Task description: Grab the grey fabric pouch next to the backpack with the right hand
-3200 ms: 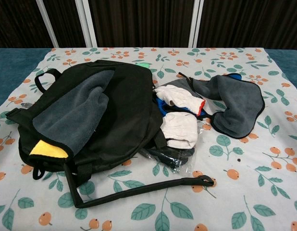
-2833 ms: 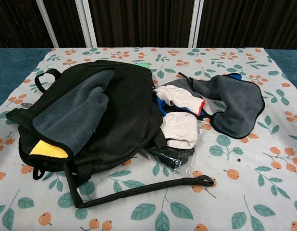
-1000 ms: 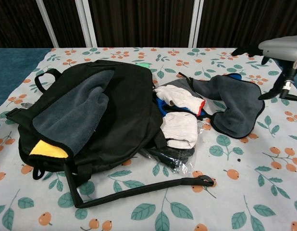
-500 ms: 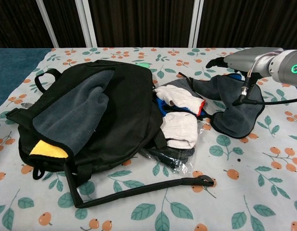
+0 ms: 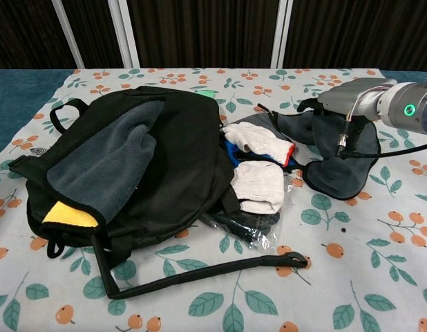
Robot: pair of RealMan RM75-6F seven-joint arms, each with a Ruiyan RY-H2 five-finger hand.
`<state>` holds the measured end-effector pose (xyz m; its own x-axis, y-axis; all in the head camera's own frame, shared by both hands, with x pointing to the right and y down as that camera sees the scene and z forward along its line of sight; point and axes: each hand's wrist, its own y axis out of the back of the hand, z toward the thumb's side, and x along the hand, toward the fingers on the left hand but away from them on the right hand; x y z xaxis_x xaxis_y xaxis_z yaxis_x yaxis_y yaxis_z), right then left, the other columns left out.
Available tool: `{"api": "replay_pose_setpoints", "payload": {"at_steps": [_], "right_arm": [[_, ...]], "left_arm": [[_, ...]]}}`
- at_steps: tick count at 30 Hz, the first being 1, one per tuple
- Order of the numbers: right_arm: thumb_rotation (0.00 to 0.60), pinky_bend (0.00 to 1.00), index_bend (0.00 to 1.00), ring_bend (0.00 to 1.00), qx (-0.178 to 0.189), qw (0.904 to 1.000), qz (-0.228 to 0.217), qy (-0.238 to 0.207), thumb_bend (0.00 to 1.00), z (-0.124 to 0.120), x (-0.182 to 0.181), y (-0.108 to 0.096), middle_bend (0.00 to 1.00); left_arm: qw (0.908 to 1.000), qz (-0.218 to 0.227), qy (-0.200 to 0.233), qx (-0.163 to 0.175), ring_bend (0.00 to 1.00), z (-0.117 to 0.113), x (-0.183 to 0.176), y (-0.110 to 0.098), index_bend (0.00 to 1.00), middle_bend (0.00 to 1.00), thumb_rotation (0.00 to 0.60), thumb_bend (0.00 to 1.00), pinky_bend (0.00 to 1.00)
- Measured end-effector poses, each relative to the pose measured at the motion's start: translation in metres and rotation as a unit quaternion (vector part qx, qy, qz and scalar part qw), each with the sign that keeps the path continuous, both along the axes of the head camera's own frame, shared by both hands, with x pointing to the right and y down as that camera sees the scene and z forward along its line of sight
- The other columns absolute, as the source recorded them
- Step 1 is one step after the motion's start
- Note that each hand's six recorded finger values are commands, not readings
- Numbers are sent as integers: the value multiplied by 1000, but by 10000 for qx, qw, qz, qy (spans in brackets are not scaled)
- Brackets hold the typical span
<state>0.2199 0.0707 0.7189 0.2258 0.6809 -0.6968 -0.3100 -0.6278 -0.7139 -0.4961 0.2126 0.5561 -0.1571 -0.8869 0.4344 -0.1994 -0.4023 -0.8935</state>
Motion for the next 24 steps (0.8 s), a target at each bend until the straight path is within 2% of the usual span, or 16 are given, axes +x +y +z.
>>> {"api": "replay_pose_setpoints", "payload": {"at_steps": [3, 8, 13, 18, 24], "right_arm": [[600, 250, 509, 423, -17, 9999, -4, -134, 269, -1, -4, 2, 490], [600, 259, 614, 471, -123, 9992, -51, -379, 337, -5, -10, 7, 545], [600, 294, 782, 536, -95, 9981, -99, -595, 434, -12, -14, 11, 620], [600, 299, 854, 555, 18, 9965, 6, -839, 472, -22, -12, 10, 650], [600, 299, 867, 565, 140, 9947, 155, -1007, 512, -39, 1, 5, 661]], "left_arm": [[10000, -19, 14, 6, 123, 0, 0, 0, 214, 64, 600, 586, 21], [10000, -30, 23, -10, 123, 0, 0, 0, 214, 64, 600, 586, 23], [10000, -38, 33, -31, 123, 0, 0, 0, 214, 64, 600, 586, 25], [10000, -38, 44, -19, 123, -1, 1, -1, 214, 64, 600, 586, 25], [10000, -31, 51, -7, 123, -1, 1, 0, 214, 64, 600, 586, 27]]}}
